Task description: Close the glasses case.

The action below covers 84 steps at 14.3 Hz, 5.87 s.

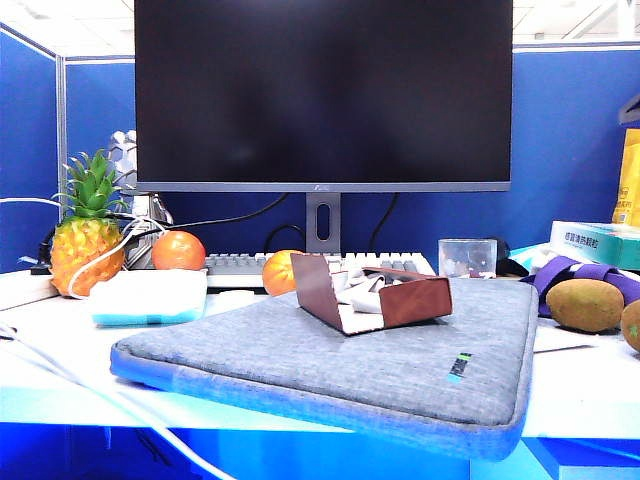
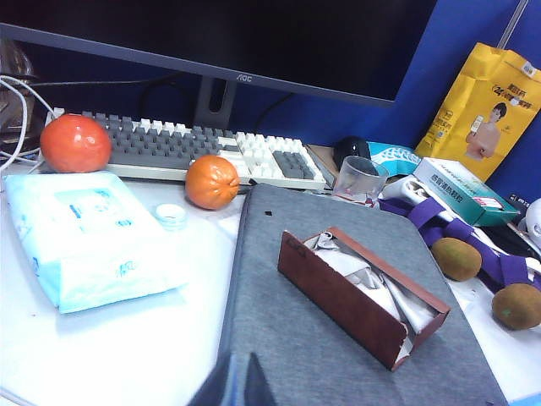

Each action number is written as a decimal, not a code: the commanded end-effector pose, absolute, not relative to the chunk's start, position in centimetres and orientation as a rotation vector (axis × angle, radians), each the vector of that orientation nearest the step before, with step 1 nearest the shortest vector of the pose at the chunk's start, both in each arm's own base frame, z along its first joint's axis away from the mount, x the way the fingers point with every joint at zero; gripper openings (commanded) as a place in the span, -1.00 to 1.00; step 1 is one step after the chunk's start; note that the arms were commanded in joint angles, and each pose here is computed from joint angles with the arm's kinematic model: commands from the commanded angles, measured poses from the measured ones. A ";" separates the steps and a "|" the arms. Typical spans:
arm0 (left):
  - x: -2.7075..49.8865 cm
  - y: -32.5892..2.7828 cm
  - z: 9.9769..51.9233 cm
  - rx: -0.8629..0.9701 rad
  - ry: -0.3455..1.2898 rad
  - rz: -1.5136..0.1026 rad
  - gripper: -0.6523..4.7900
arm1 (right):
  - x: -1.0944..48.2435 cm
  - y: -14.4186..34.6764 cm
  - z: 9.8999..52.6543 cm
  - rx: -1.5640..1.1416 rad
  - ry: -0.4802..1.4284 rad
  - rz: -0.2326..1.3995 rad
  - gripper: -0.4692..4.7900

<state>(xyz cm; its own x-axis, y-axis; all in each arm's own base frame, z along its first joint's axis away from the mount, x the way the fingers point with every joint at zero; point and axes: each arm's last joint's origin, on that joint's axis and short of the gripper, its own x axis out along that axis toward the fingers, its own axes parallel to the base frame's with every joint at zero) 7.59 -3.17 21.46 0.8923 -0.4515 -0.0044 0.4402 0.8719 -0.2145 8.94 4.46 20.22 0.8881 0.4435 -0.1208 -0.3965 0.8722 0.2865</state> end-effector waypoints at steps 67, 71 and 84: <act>36.2 -21.7 22.9 0.517 1.123 -0.918 -0.68 | 19.8 10.4 22.6 0.092 0.689 0.578 -0.85; 36.0 -25.3 23.5 0.431 0.898 -1.109 -0.68 | 19.8 10.4 22.6 0.085 0.687 0.576 -0.85; 30.8 -22.7 40.0 0.459 0.260 -0.761 -0.66 | 21.0 6.6 27.7 0.107 0.402 0.436 -0.85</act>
